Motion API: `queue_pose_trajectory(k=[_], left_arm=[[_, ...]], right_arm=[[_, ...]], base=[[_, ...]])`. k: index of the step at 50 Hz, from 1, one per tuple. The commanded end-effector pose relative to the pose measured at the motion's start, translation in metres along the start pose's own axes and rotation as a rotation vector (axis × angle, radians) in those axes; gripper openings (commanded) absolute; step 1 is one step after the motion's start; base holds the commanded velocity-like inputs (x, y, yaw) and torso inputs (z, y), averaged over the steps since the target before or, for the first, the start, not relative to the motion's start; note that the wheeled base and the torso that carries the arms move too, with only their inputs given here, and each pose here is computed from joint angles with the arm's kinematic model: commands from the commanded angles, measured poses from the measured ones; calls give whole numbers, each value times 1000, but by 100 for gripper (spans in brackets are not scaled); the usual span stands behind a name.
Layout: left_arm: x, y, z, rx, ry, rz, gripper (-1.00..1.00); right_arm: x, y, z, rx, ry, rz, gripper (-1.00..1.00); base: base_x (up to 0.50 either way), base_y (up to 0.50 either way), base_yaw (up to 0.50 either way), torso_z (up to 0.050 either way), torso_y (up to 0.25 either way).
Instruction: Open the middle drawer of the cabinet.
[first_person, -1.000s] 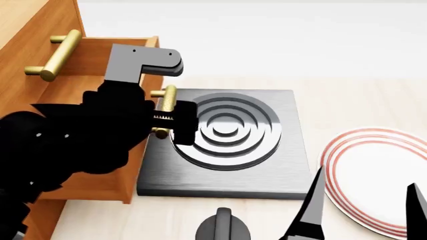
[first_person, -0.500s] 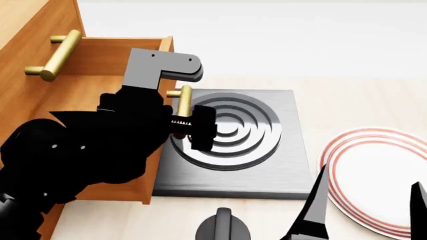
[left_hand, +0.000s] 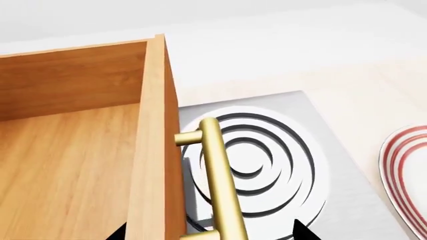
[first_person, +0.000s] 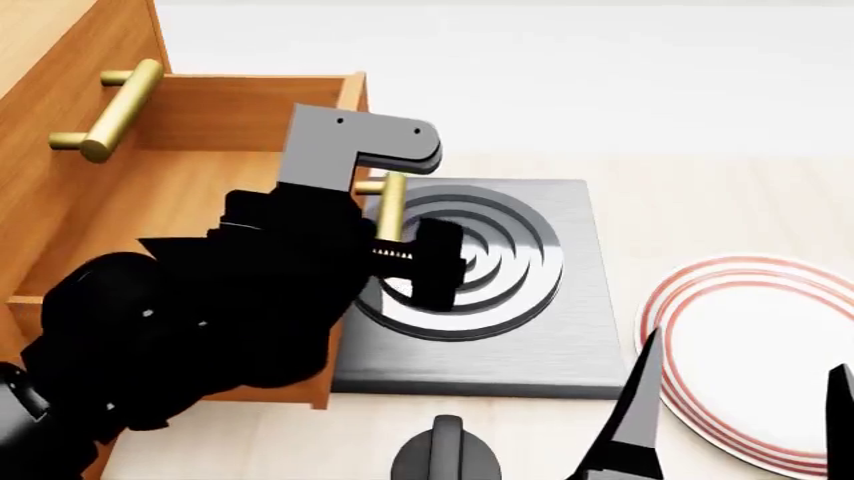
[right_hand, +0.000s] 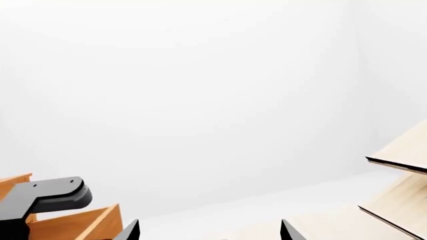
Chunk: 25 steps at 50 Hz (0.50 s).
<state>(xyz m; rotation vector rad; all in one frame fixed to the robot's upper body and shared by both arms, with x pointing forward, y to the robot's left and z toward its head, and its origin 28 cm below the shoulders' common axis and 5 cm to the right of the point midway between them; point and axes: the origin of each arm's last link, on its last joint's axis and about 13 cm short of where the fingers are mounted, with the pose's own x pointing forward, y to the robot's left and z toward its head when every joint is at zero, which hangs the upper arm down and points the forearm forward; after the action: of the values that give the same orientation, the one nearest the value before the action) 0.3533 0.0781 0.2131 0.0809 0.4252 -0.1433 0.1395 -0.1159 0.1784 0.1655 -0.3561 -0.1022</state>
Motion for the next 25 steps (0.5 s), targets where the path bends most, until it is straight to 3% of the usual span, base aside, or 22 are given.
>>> queue_pose_trajectory(k=[1, 16, 19, 25], left_arm=[[-33, -55, -1, -82, 63, -375, 100], [-48, -67, 3, -117, 10, -520, 100], [-55, -70, 6, -146, -20, -617, 100], [-65, -73, 9, -176, -69, -713, 100]], right_arm=[[0, 0, 0, 2, 1, -3, 100], [0, -1, 1, 4, -1, -6, 100], [0, -1, 1, 4, -1, -5, 100], [0, -1, 1, 3, 0, -5, 100]], base=[[0, 0, 0, 0, 0], [0, 0, 0, 0, 2], [0, 0, -2, 0, 0], [0, 0, -4, 3, 0]])
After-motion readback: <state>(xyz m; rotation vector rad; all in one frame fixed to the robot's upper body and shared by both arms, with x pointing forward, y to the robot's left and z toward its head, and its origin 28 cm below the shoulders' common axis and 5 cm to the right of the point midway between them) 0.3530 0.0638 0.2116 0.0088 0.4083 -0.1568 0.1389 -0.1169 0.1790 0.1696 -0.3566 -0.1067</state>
